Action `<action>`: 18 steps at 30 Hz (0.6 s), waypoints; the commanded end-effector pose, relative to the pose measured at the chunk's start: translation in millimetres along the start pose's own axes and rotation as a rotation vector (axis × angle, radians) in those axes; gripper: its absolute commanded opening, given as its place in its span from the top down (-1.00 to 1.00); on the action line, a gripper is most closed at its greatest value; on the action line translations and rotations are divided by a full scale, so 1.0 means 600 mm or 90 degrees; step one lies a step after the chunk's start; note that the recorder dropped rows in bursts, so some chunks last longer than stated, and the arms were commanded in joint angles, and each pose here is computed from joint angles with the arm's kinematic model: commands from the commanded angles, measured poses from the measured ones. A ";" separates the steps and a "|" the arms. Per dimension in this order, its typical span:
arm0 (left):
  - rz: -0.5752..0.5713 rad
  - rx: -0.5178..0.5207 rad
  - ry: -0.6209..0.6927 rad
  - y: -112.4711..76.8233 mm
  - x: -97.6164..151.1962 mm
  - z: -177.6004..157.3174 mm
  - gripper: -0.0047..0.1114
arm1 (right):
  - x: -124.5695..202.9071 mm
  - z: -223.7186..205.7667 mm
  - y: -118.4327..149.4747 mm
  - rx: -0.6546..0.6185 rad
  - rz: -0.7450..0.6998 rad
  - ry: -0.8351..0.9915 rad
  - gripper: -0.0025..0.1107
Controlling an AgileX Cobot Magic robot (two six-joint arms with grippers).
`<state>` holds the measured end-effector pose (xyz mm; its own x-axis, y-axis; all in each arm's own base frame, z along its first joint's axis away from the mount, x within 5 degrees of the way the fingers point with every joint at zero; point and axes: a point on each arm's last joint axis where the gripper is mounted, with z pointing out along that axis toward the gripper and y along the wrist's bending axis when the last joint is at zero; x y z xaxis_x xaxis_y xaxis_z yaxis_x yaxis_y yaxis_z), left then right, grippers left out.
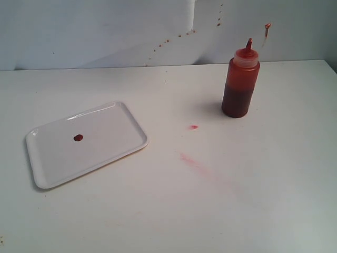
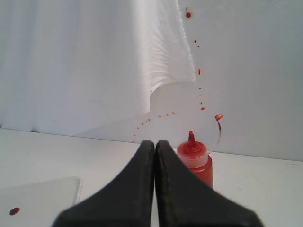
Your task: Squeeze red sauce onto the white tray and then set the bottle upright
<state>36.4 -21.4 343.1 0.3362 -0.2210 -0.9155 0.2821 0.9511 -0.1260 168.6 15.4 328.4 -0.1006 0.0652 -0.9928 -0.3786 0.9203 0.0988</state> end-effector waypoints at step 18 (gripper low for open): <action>0.122 -0.190 0.327 0.081 0.221 -0.052 0.92 | 0.001 -0.001 0.001 0.001 0.007 -0.004 0.96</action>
<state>67.2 2.4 214.2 -0.1085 0.0141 -0.9940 -0.0341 0.9993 0.0179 168.6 15.3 328.4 -0.1008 0.0651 -0.9928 -0.3766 0.9211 0.0987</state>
